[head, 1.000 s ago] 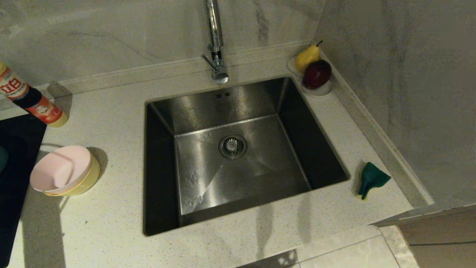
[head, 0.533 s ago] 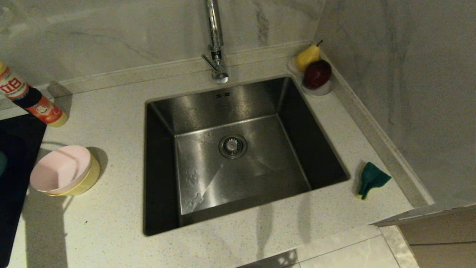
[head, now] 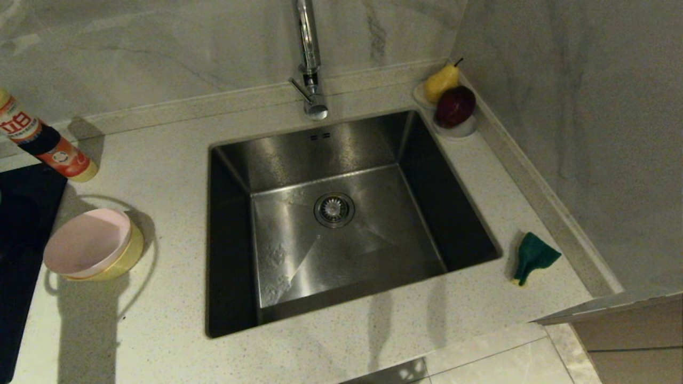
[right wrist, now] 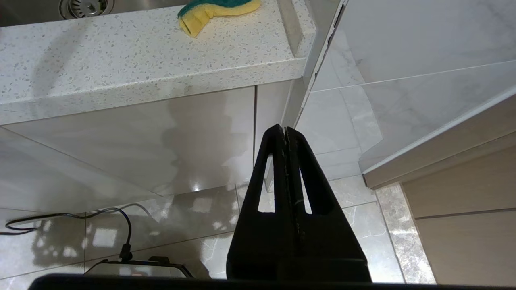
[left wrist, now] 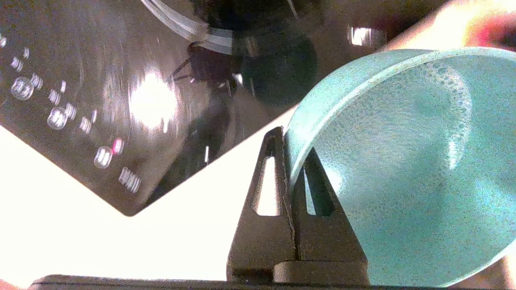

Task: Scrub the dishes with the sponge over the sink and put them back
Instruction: Place the bowl on the bowl

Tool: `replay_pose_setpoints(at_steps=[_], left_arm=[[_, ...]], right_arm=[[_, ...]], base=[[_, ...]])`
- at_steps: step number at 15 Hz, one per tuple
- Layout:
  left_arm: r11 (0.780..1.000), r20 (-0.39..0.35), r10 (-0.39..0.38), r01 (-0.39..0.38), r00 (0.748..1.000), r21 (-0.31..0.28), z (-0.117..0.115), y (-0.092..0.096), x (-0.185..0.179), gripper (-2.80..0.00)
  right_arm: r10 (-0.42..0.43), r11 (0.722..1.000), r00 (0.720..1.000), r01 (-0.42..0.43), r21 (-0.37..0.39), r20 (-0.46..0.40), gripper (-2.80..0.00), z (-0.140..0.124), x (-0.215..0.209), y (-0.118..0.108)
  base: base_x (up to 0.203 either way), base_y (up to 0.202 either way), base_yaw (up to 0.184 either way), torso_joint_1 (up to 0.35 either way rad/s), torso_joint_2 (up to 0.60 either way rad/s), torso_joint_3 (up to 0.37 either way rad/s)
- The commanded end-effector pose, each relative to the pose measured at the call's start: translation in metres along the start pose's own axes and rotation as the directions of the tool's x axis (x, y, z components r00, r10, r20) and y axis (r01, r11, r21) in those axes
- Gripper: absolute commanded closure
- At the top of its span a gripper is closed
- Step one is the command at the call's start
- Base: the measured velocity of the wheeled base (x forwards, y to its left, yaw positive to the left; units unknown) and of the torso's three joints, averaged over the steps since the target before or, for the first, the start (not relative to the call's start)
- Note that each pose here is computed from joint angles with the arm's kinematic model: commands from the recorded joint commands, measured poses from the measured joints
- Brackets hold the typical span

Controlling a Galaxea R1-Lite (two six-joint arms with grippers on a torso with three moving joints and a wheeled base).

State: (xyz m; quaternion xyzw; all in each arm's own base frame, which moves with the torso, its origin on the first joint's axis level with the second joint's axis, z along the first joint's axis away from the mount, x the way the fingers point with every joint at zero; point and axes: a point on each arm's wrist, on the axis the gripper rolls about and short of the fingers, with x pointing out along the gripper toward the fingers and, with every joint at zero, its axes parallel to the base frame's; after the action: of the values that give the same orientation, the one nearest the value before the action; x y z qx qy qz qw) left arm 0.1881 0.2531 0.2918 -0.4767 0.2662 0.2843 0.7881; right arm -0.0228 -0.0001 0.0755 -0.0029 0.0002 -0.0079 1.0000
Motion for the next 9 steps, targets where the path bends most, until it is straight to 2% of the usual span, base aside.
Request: replay_pose_setpoints(at_steps=[1, 5, 7, 9], left_arm=[[0.994, -0.003, -0.039, 0.039, 0.999, 0.103, -0.023, -0.023, -0.026, 0.0], [0.971, -0.098, -0.067, 0.088, 0.993, 0.223, -0.056, -0.055, -0.019, 0.0], [0.956, -0.138, -0.016, 0.055, 0.99, 0.288, -0.078, -0.064, -0.011, 0.0], [0.929, -0.176, 0.036, 0.032, 0.984, 0.369, -0.1, -0.067, -0.005, 0.0]], right_arm=[[0.0, 1.0, 1.0, 0.0, 0.0, -0.001, 0.0, 0.0, 0.0, 0.0], [-0.001, 1.0, 1.0, 0.001, 0.0, -0.001, 0.0, 0.0, 0.0, 0.0], [-0.001, 1.0, 1.0, 0.001, 0.0, 0.0, 0.0, 0.0, 0.0, 0.0], [0.0, 1.0, 1.0, 0.0, 0.0, -0.001, 0.0, 0.0, 0.0, 0.0]], base=[[0.0, 0.0, 0.0, 0.0, 0.0, 0.0], [0.0, 0.0, 0.0, 0.0, 0.0, 0.0], [0.0, 0.0, 0.0, 0.0, 0.0, 0.0], [0.0, 0.0, 0.0, 0.0, 0.0, 0.0]])
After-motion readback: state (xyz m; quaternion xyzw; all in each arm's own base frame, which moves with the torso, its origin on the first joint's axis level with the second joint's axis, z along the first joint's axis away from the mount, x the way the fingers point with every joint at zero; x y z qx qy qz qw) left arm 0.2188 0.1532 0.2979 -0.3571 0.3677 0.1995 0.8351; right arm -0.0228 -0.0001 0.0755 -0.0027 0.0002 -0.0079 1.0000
